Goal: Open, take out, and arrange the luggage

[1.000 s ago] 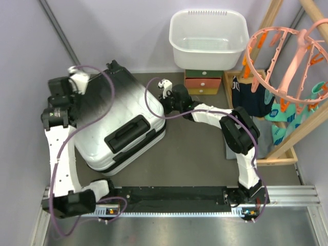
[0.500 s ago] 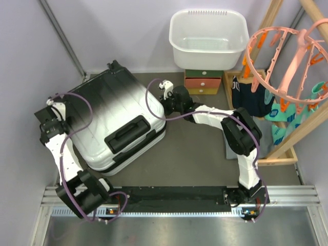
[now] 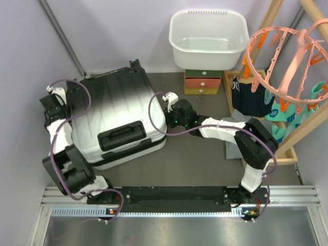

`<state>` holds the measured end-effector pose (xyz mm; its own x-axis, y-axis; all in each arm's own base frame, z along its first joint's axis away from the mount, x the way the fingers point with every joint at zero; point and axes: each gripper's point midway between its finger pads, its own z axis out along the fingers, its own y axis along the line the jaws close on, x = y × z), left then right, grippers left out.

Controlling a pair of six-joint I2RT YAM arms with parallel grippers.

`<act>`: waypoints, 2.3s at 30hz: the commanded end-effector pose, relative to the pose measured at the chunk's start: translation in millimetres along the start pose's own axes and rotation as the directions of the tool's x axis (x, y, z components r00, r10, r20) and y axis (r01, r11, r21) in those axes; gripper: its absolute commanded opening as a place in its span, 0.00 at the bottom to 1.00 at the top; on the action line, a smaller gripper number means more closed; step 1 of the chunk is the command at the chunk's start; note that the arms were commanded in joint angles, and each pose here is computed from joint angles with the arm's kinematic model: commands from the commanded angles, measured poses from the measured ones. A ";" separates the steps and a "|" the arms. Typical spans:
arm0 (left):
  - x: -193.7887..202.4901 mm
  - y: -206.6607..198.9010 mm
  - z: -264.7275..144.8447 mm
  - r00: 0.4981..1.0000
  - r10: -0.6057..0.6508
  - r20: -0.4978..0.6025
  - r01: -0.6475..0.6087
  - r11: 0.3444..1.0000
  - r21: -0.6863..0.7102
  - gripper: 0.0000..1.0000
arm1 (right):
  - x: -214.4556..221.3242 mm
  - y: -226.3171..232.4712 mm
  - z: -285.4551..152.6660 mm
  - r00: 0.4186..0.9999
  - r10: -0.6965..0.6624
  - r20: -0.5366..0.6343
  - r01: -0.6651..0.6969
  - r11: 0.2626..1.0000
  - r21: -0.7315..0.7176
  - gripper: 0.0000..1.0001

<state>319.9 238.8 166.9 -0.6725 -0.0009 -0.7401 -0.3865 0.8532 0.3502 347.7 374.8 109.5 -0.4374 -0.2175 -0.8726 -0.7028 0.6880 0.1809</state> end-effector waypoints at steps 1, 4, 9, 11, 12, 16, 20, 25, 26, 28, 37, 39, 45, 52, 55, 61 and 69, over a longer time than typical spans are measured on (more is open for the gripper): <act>-27.3 -123.6 17.4 1.000 -0.015 0.015 0.008 0.917 0.399 0.00 | -22.6 125.1 -38.3 0.993 -0.060 0.100 0.085 0.959 -0.271 0.00; -53.9 -126.7 33.5 0.999 -0.052 0.017 0.040 0.910 0.412 0.01 | -10.6 169.6 -42.9 0.994 -0.079 0.081 0.102 0.931 -0.351 0.00; -86.6 -135.2 47.7 0.998 0.031 0.046 -0.048 0.900 0.433 0.02 | -4.4 221.1 -43.7 0.997 -0.060 0.055 0.078 0.892 -0.445 0.00; -103.0 -133.9 43.1 0.996 0.050 0.067 -0.074 0.893 0.445 0.04 | -9.7 225.3 -38.4 0.998 -0.032 0.050 0.051 0.893 -0.447 0.00; -108.9 -131.6 40.4 0.995 0.055 0.082 -0.085 0.893 0.443 0.04 | -9.0 224.2 -36.2 0.998 -0.035 0.045 0.051 0.899 -0.435 0.00; -130.6 -115.6 -1.0 0.976 0.126 0.178 -0.194 0.877 0.439 0.16 | -22.5 209.2 -26.2 0.998 -0.025 0.054 0.044 0.919 -0.391 0.00; -121.6 -116.5 -62.3 0.939 0.225 0.259 -0.332 0.788 0.519 0.48 | -37.3 187.0 -22.3 0.998 0.035 0.060 -0.009 0.921 -0.389 0.00; -108.1 -117.9 -148.7 0.865 0.294 0.408 -0.493 0.655 0.573 0.67 | -46.3 179.4 -13.4 0.998 0.042 0.056 -0.018 0.923 -0.384 0.00; -112.7 -115.8 -169.2 0.848 0.286 0.446 -0.515 0.642 0.567 0.69 | -45.6 180.6 -10.7 0.998 0.045 0.048 -0.023 0.922 -0.387 0.00; -97.1 -124.8 -197.7 0.841 0.287 0.458 -0.535 0.556 0.636 0.70 | -48.6 185.4 -3.5 0.996 0.077 0.036 -0.056 0.916 -0.398 0.00; -28.1 -124.2 -256.3 0.705 0.466 0.534 -0.690 0.280 0.668 0.63 | -49.7 178.9 6.7 0.993 0.113 0.035 -0.094 0.935 -0.342 0.00; -13.8 -121.2 -256.3 0.645 0.521 0.560 -0.741 0.244 0.626 0.62 | -48.1 177.1 7.4 0.995 0.098 0.032 -0.081 0.939 -0.334 0.00; 39.0 -99.6 -234.1 0.367 0.735 0.571 -0.866 0.045 0.499 0.64 | -43.6 173.5 13.1 0.997 0.075 0.026 -0.063 0.946 -0.317 0.00; 32.1 -84.7 -219.4 0.338 0.796 0.502 -0.859 0.043 0.510 0.59 | -52.8 165.4 25.1 0.997 0.052 0.051 -0.036 0.962 -0.270 0.00; 40.6 -79.1 -209.7 0.346 0.827 0.444 -0.836 0.057 0.546 0.57 | -62.5 162.5 30.8 0.997 0.056 0.059 -0.039 0.966 -0.257 0.00; 14.2 -97.2 -164.3 0.418 0.777 0.470 -0.892 0.253 0.374 0.63 | -69.4 146.3 37.8 0.996 0.063 0.067 -0.045 0.970 -0.240 0.00; -30.7 -125.3 -118.8 0.571 0.640 0.514 -0.820 0.475 0.318 0.61 | -75.5 114.3 44.5 0.993 0.086 0.077 -0.069 0.978 -0.196 0.00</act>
<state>251.6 79.9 237.9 -0.3253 0.8873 -0.3270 0.6341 0.4612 0.6206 256.5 492.4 114.7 -0.5557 -0.3098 -0.7715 -0.7806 0.5139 0.3558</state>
